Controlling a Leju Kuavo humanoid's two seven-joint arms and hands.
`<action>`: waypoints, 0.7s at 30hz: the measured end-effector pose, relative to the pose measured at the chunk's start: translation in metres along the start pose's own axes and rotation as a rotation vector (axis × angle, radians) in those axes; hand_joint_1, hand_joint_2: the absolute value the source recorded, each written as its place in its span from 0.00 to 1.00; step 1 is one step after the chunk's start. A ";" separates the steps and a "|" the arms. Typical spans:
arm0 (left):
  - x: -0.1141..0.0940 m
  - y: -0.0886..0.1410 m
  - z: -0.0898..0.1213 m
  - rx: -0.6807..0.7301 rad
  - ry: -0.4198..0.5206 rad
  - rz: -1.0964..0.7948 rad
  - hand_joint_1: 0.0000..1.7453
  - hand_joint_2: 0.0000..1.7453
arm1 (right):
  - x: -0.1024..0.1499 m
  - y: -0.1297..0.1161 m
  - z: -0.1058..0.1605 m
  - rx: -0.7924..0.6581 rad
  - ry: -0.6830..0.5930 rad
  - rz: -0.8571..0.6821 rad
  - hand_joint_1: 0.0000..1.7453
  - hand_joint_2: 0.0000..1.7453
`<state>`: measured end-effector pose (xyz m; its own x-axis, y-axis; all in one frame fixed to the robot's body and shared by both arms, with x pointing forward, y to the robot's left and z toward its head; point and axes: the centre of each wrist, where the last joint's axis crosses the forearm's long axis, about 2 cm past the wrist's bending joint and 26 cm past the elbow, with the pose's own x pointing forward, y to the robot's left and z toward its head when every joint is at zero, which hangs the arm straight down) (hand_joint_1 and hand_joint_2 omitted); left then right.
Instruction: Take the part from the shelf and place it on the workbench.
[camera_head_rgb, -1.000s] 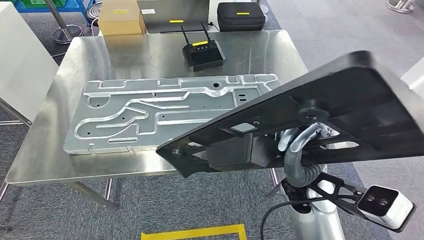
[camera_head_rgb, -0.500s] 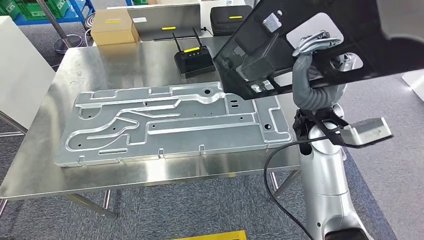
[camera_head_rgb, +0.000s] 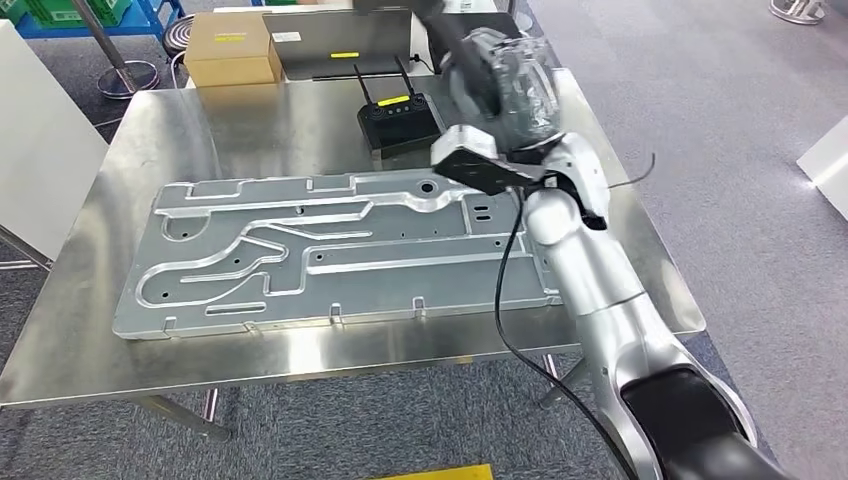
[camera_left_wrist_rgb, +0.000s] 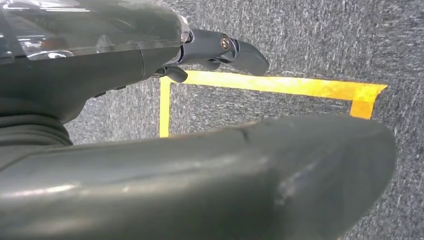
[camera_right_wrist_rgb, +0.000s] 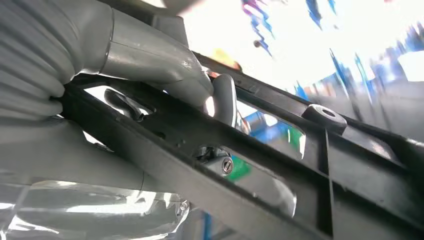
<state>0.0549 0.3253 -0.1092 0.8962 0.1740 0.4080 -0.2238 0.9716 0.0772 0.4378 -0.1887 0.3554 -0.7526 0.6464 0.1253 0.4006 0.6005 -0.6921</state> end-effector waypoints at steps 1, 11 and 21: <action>0.000 0.000 0.000 -0.001 0.001 0.000 0.00 0.00 | 0.003 0.010 -0.002 0.053 -0.002 0.030 1.00 1.00; -0.002 -0.003 0.001 -0.007 0.006 0.000 0.00 0.00 | 0.025 0.055 -0.022 0.342 -0.017 0.198 1.00 1.00; -0.001 -0.005 0.001 -0.026 0.007 -0.006 0.00 0.00 | 0.045 0.108 -0.010 0.691 0.040 0.280 1.00 1.00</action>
<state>0.0546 0.3197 -0.1096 0.9001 0.1694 0.4015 -0.2086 0.9764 0.0557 0.4524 -0.0907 0.2935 -0.6461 0.7560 -0.1049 0.1450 -0.0134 -0.9893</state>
